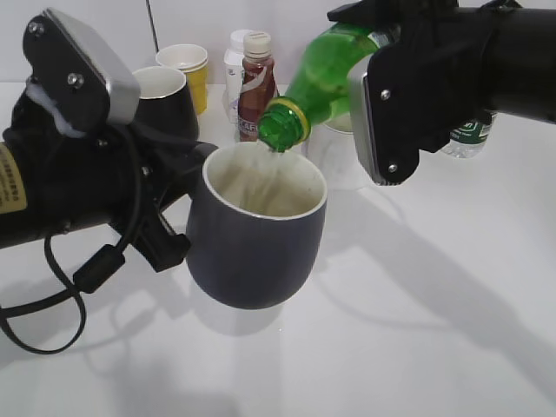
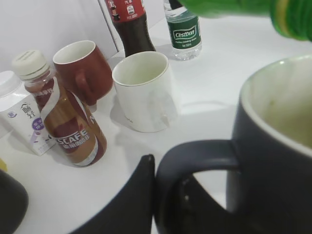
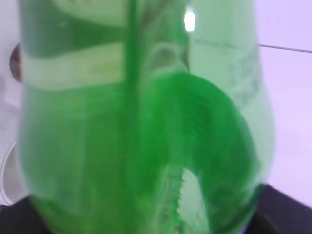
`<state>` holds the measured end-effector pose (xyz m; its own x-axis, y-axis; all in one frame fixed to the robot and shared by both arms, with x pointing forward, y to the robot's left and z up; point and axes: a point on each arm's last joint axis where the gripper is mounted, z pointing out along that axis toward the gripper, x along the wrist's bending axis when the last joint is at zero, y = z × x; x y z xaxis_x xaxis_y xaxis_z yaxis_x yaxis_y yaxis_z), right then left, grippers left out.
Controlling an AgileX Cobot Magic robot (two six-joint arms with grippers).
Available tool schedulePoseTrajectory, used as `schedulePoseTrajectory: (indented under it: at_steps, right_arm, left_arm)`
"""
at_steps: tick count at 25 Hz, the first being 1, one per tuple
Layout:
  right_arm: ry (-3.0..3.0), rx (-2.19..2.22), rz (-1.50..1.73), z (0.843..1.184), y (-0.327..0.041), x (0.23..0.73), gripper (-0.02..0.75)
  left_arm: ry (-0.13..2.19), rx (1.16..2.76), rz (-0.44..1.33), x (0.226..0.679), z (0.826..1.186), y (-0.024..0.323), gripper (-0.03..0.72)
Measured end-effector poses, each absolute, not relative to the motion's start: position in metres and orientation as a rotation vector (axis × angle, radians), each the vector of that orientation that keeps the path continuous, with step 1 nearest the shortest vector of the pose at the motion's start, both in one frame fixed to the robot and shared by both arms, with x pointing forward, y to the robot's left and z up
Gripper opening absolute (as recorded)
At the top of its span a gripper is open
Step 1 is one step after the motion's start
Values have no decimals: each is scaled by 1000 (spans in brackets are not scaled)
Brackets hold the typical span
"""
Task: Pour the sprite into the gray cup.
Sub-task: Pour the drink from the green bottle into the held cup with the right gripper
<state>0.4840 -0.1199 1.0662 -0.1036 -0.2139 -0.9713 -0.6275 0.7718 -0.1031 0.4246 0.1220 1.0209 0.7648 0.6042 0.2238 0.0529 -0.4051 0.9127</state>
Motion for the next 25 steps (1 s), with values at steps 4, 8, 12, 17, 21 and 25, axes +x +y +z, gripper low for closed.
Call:
schedulePoseTrajectory:
  at_steps: [4, 8, 12, 17, 21, 25]
  right_arm:
    - [1689, -641, 425, 1066, -120, 484, 424]
    - [1725, -589, 468, 1065, -120, 484, 424]
    - [1841, -458, 557, 1060, -122, 483, 424]
    - [1943, -146, 775, 1058, -122, 483, 424]
    - [1993, 280, 1038, 1059, -123, 483, 424]
    - [1975, 638, 1213, 1059, -129, 487, 424]
  left_arm:
    - [499, 1912, 660, 425, 1021, 122, 53]
    - [490, 1897, 664, 425, 1022, 121, 53]
    - [483, 1882, 667, 425, 1024, 121, 53]
    - [482, 1879, 667, 425, 1024, 121, 53]
    - [521, 1862, 702, 433, 1025, 129, 53]
    - [694, 1769, 778, 456, 1028, 156, 53]
